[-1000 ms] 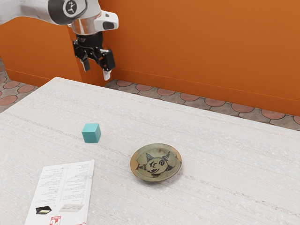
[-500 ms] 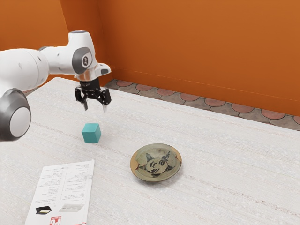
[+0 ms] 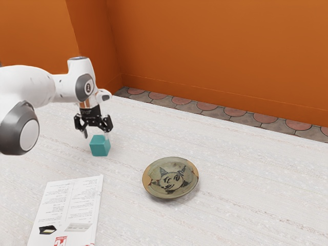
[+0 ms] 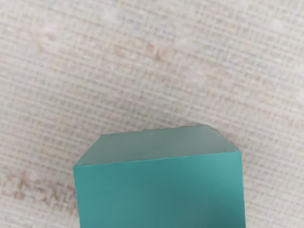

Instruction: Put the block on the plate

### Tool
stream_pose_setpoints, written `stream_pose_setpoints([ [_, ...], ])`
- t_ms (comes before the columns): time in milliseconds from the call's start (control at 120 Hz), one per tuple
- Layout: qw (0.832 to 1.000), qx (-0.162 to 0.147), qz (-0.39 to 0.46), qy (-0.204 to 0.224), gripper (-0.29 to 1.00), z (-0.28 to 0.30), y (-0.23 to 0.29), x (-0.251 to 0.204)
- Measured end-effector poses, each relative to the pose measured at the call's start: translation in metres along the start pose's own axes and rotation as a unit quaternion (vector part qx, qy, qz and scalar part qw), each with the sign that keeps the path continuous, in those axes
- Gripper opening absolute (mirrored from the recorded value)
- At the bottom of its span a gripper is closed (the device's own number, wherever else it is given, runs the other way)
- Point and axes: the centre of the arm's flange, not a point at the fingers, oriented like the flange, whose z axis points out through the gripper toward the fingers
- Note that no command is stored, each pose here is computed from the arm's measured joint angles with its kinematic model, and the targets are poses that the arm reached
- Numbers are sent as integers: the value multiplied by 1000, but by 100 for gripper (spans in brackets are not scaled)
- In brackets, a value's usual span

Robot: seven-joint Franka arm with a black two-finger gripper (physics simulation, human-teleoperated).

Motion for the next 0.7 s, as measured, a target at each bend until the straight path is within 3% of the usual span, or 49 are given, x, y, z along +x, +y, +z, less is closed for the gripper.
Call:
stream_pose_setpoints([
  [533, 1000, -1, -3, 6, 70, 34, 2, 15],
  [700, 1000, -2, -5, 7, 56, 36, 3, 16],
])
